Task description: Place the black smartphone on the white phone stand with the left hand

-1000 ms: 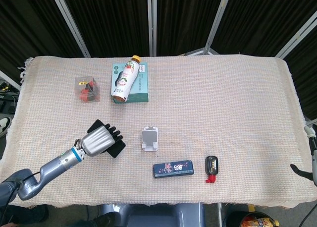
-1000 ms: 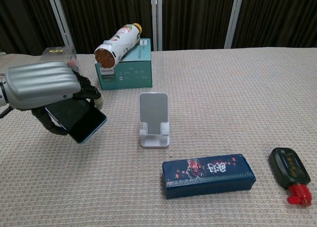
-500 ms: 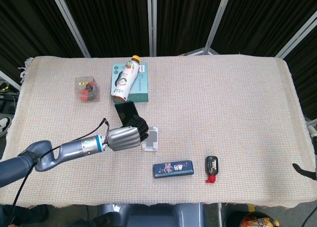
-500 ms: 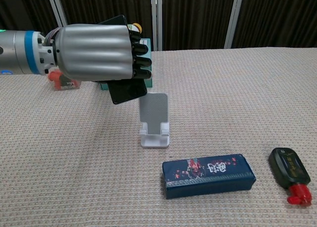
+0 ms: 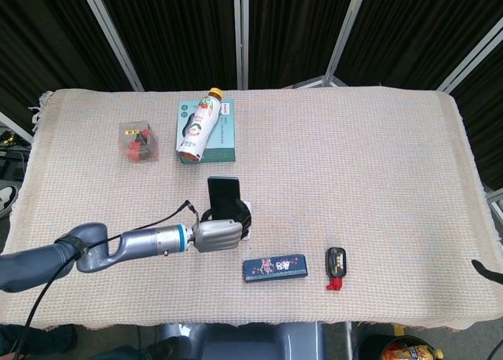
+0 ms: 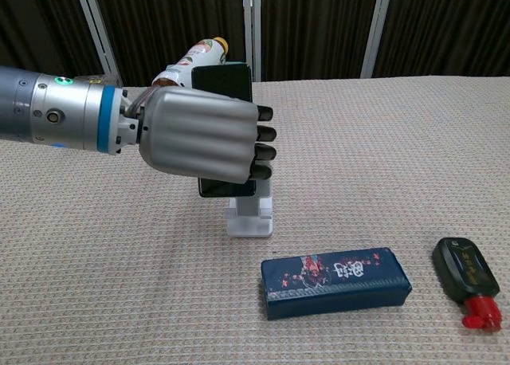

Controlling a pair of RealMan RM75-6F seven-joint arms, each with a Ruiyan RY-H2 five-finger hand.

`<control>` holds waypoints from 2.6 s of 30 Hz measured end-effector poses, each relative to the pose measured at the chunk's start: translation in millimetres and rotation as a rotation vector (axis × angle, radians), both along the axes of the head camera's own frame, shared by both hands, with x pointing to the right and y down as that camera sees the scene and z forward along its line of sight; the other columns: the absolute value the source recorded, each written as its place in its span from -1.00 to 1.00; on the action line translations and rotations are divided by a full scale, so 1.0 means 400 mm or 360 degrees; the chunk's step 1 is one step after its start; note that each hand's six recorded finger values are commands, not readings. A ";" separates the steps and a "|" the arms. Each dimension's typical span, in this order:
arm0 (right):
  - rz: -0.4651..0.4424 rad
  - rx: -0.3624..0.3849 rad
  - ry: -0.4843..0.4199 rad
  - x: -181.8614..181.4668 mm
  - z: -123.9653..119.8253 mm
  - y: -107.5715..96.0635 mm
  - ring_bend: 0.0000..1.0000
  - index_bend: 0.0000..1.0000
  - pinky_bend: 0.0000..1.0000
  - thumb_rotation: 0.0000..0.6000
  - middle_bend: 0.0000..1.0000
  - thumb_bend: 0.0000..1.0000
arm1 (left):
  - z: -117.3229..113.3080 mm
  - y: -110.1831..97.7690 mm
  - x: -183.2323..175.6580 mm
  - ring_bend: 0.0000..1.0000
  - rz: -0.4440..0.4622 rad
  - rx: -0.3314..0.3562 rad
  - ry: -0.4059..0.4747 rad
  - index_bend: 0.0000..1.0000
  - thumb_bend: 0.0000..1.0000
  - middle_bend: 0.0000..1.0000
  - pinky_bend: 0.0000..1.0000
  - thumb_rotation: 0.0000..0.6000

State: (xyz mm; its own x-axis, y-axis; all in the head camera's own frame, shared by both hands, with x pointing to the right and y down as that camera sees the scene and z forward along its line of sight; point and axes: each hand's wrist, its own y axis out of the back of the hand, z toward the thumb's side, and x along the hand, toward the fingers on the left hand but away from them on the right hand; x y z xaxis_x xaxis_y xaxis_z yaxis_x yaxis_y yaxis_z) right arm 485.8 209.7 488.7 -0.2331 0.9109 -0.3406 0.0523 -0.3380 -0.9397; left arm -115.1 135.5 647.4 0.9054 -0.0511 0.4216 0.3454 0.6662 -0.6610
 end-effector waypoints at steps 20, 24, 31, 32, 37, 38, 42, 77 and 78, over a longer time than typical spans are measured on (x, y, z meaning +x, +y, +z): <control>0.0027 0.0015 -0.0026 0.021 -0.015 0.003 -1.00 -1.00 -1.00 1.00 -1.00 -1.00 | 0.027 0.022 0.061 -0.14 0.0002 0.0104 -0.0074 -0.07 -1.00 -0.35 -0.21 1.00; 0.0026 0.0018 -0.0026 0.020 -0.016 0.003 -1.00 -1.00 -1.00 1.00 -1.00 -1.00 | 0.031 0.022 0.063 -0.14 -0.0018 0.0102 -0.0076 -0.07 -1.00 -0.35 -0.21 1.00; 0.0032 0.0026 -0.0038 0.024 -0.020 0.002 -1.00 -1.00 -1.00 1.00 -1.00 -1.00 | 0.046 0.033 0.067 -0.14 -0.0018 0.0096 -0.0092 -0.07 -1.00 -0.35 -0.21 1.00; 0.0032 0.0028 -0.0040 0.023 -0.021 0.002 -1.00 -1.00 -1.00 1.00 -1.00 -1.00 | 0.048 0.036 0.069 -0.14 -0.0018 0.0094 -0.0090 -0.07 -1.00 -0.35 -0.21 1.00; 0.0037 0.0035 -0.0048 0.026 -0.025 0.002 -1.00 -1.00 -1.00 1.00 -1.00 -1.00 | 0.054 0.037 0.070 -0.19 -0.0020 0.0102 -0.0097 -0.11 -1.00 -0.41 -0.25 1.00; 0.0038 0.0035 -0.0049 0.027 -0.026 0.002 -1.00 -1.00 -1.00 1.00 -1.00 -1.00 | 0.055 0.037 0.069 -0.22 -0.0022 0.0106 -0.0102 -0.13 -1.00 -0.44 -0.26 1.00; 0.0036 0.0035 -0.0052 0.026 -0.026 0.002 -1.00 -1.00 -1.00 1.00 -1.00 -1.00 | 0.060 0.041 0.065 -0.29 -0.0026 0.0112 -0.0112 -0.18 -1.00 -0.53 -0.29 1.00; -0.0005 0.0037 -0.0074 0.005 -0.033 0.008 -1.00 -1.00 -1.00 1.00 -1.00 -1.00 | -0.148 -0.090 -0.068 -1.00 -0.0492 0.0100 0.0251 -1.00 -1.00 -1.00 -0.90 1.00; -0.0007 0.0037 -0.0075 0.004 -0.033 0.008 -1.00 -1.00 -1.00 1.00 -1.00 -1.00 | -0.162 -0.098 -0.085 -1.00 -0.0566 0.0064 0.0296 -1.00 -1.00 -1.00 -0.95 1.00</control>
State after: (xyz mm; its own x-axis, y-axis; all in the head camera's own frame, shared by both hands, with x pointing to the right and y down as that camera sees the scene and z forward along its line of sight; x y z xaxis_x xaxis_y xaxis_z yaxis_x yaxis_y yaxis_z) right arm 487.2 213.0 475.4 -0.2130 0.9197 -0.3297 0.0953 -0.3163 -0.9439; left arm -149.0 96.4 582.7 0.8888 -0.3883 0.2434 0.4361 0.5533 -0.7097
